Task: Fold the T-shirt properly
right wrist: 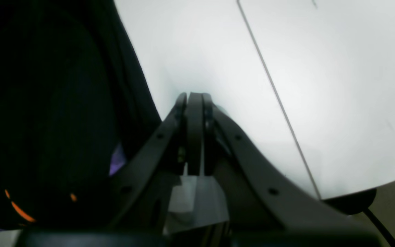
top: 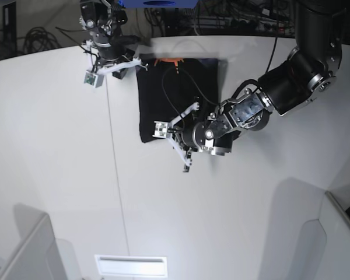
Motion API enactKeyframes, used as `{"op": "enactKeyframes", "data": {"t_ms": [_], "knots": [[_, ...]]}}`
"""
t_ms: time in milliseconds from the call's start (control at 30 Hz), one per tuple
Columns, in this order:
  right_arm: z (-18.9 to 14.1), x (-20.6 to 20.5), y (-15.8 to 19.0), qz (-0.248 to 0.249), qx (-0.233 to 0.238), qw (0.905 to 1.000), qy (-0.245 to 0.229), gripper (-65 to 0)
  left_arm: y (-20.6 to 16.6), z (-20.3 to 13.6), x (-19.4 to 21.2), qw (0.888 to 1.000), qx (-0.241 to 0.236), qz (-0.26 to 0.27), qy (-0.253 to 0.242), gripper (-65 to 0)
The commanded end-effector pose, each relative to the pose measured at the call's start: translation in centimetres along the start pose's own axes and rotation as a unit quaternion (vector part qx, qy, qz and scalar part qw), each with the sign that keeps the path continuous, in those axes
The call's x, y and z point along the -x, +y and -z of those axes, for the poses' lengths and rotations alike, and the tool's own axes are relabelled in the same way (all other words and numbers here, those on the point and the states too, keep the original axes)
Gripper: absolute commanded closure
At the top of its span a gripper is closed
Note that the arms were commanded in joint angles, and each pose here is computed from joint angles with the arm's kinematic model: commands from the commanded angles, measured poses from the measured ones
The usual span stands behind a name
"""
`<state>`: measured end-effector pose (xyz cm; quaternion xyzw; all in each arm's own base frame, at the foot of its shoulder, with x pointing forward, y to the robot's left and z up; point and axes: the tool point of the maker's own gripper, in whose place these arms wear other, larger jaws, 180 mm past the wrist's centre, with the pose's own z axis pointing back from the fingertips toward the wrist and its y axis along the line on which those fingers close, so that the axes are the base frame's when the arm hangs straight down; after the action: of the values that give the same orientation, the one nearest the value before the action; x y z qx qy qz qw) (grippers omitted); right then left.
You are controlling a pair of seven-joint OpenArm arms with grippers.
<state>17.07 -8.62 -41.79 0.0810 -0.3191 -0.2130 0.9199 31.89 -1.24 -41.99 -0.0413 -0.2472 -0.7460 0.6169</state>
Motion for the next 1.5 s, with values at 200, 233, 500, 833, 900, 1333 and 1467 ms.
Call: {"op": "enactKeyframes", "data": {"t_ms": [200,233,500,833,900,1333,1467], "knots": [[-0.2,-0.8,0.3,-0.004,-0.005,0.9999,-0.015,0.0,2.3,-1.7,-2.3,0.999,-0.032,0.035,-0.012,-17.9],[-0.2,-0.8,0.3,-0.004,-0.005,0.9999,-0.015,0.0,2.4,-1.8,-2.6,0.999,-0.033,0.037,-0.015,-21.4],[-0.2,-0.6,0.2,-0.005,-0.005,0.9999,-0.013,0.0,5.6,-3.1,-4.3,0.996,-0.069,0.031,-0.035,-42.3],[-0.6,-1.5,-1.5,-0.041,0.003,0.9989,-0.023,0.0,13.2,-11.7,-3.7,0.972,-0.219,-0.057,-0.059,-41.6],[-1.1,-1.9,-1.9,-0.051,0.004,0.9983,-0.029,0.0,12.8,-13.4,-2.5,0.962,-0.245,-0.09,-0.073,-32.3],[-4.0,-3.8,-5.9,-0.156,0.024,0.9826,-0.098,0.0,5.7,-19.1,7.7,0.901,-0.332,-0.266,-0.083,0.0],[-5.8,-3.8,-6.0,-0.258,0.039,0.9539,-0.148,0.0,0.6,-18.8,6.7,0.882,-0.326,-0.289,-0.181,0.0]]}}
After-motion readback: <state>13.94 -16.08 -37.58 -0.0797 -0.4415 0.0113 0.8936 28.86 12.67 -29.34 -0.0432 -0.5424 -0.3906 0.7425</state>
